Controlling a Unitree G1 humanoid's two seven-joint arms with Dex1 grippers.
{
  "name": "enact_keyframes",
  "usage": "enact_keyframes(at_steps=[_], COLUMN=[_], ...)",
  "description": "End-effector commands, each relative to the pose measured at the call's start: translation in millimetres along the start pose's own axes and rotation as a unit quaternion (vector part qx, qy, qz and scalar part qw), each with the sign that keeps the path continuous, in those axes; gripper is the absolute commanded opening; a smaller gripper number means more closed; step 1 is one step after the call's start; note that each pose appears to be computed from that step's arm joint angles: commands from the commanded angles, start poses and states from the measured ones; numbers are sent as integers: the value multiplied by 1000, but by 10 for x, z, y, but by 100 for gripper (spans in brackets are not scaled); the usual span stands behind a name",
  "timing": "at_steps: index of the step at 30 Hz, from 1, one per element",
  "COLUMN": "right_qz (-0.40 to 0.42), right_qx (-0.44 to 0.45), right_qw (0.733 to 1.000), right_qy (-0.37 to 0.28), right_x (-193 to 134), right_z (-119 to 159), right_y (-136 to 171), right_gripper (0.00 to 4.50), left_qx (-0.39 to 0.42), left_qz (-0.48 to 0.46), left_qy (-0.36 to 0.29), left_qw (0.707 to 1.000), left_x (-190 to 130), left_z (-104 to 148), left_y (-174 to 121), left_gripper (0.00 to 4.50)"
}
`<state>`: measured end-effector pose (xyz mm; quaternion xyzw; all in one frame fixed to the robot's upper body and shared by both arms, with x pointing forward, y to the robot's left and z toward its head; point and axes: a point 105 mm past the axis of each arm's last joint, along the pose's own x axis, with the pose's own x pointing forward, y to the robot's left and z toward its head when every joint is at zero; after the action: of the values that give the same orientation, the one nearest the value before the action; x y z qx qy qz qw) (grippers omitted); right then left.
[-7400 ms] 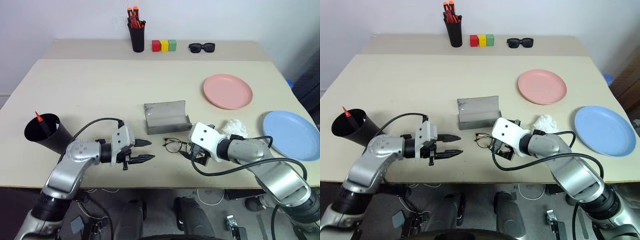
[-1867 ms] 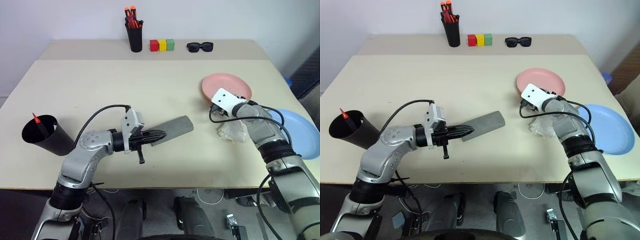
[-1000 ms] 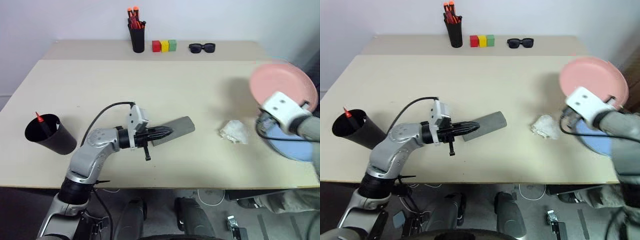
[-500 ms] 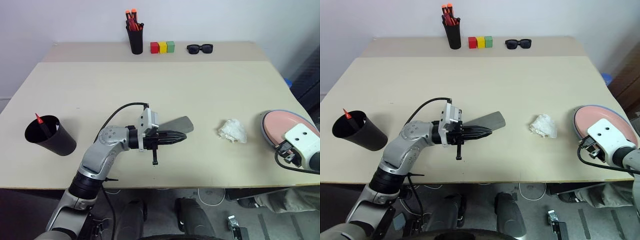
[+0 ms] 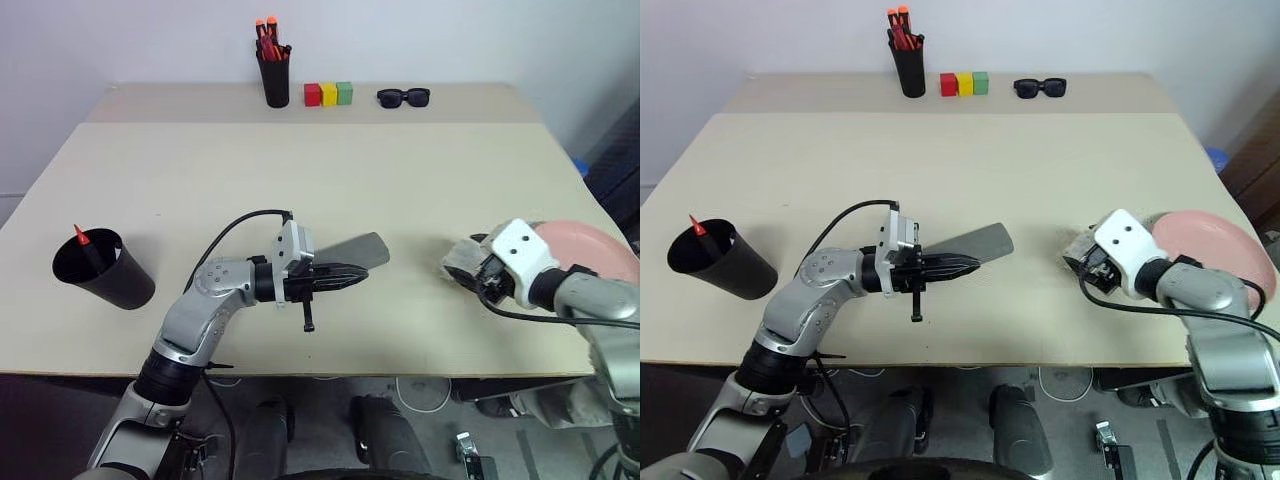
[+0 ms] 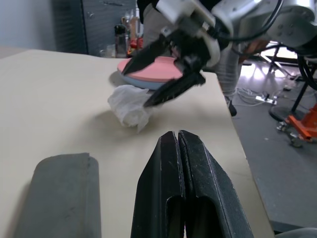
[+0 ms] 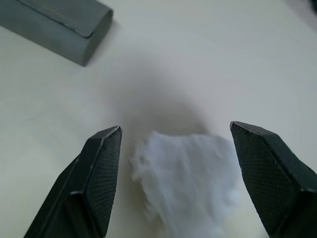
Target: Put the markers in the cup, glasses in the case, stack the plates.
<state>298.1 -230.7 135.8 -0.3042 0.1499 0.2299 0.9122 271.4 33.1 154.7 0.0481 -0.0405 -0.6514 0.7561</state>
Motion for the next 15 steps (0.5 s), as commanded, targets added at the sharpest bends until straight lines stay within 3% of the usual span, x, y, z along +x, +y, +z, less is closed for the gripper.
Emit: enact_keyframes(at_steps=[1, 2, 5, 10, 15], right_qz=[-22, -26, -42, -51, -110], right_qx=[-17, -21, -30, -29, -41], right_qw=[999, 999, 997, 997, 992], right_qy=[28, 37, 58, 44, 54], right_x=[62, 73, 92, 53, -192], right_z=[-141, -187, -303, -223, -154], right_y=[-39, -46, -102, -137, -421], right_gripper=[354, 354, 277, 18, 3], left_qx=[18, 17, 17, 13, 12], left_qz=[1, 3, 6, 5, 0], left_qy=[-10, -9, -8, -9, -11], left_qw=[1000, 1000, 1000, 1000, 1000], left_x=[1, -3, -5, 21, 59], left_z=[106, 109, 119, 151, 166], left_y=[-47, -49, -69, -81, -73], left_gripper=[0, 0, 0, 0, 0])
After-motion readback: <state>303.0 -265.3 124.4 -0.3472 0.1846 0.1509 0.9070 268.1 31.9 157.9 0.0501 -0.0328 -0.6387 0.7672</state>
